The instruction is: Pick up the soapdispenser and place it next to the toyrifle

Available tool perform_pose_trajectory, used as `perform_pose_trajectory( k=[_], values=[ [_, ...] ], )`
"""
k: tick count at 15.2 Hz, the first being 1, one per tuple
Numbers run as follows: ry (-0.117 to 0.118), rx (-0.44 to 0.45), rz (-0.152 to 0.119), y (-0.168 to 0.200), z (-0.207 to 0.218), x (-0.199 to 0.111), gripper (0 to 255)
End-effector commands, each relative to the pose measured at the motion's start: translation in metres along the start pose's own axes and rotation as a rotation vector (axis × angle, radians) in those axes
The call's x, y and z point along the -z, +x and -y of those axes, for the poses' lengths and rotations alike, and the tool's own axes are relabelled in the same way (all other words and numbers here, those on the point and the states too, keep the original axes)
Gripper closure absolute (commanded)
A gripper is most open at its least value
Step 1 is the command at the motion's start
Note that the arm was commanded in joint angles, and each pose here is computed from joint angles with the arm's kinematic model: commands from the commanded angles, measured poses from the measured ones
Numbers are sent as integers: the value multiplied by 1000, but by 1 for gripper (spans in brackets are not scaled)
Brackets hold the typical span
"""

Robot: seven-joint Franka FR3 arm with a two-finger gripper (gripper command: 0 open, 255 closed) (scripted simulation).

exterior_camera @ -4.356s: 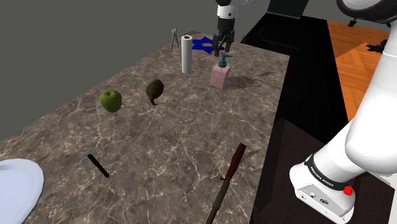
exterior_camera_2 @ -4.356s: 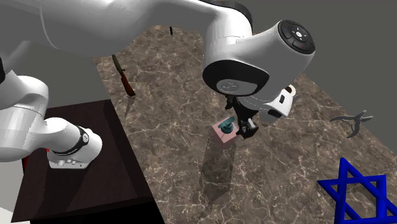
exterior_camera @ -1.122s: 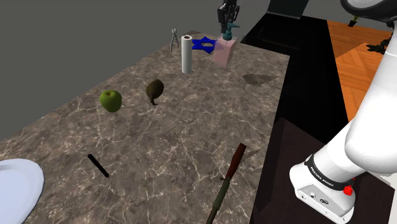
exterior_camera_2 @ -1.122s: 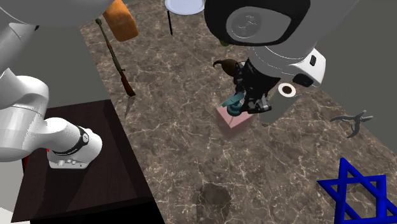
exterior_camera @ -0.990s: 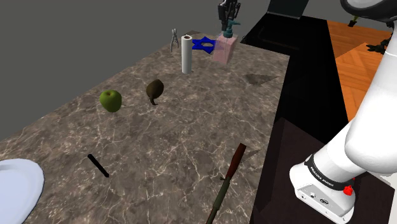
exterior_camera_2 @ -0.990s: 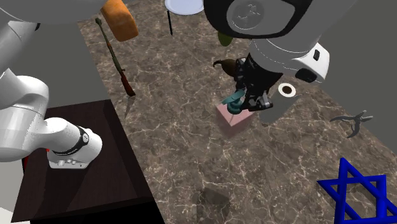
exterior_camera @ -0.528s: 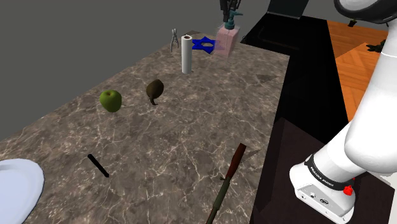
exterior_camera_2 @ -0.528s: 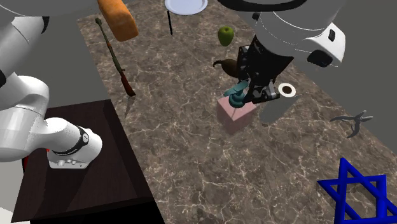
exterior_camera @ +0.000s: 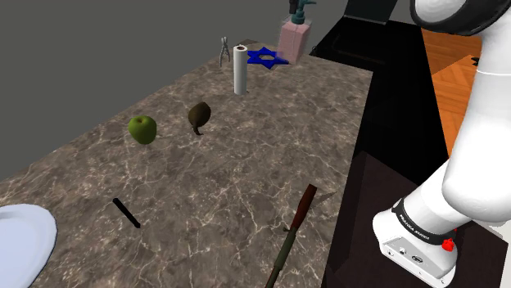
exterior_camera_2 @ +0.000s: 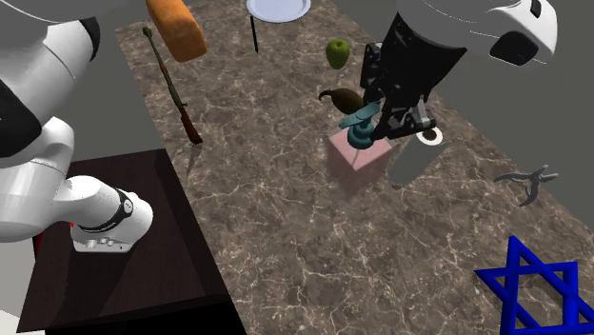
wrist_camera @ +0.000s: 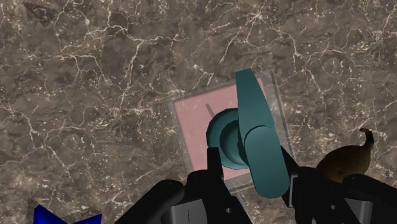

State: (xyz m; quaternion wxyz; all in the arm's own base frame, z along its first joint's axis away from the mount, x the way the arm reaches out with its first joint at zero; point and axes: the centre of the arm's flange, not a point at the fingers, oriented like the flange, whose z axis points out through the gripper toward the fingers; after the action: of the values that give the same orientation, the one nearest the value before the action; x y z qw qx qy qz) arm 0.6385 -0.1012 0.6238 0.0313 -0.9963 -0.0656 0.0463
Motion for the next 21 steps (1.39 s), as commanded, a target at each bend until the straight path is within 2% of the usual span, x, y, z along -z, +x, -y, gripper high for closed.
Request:
perform_pose_trajectory(
  k=[1,5,21],
  values=[
    [0,0,0,-1,1,12,255],
    [0,0,0,-3,2,29,255],
    [0,0,0,-67,203,11,255]
  ],
)
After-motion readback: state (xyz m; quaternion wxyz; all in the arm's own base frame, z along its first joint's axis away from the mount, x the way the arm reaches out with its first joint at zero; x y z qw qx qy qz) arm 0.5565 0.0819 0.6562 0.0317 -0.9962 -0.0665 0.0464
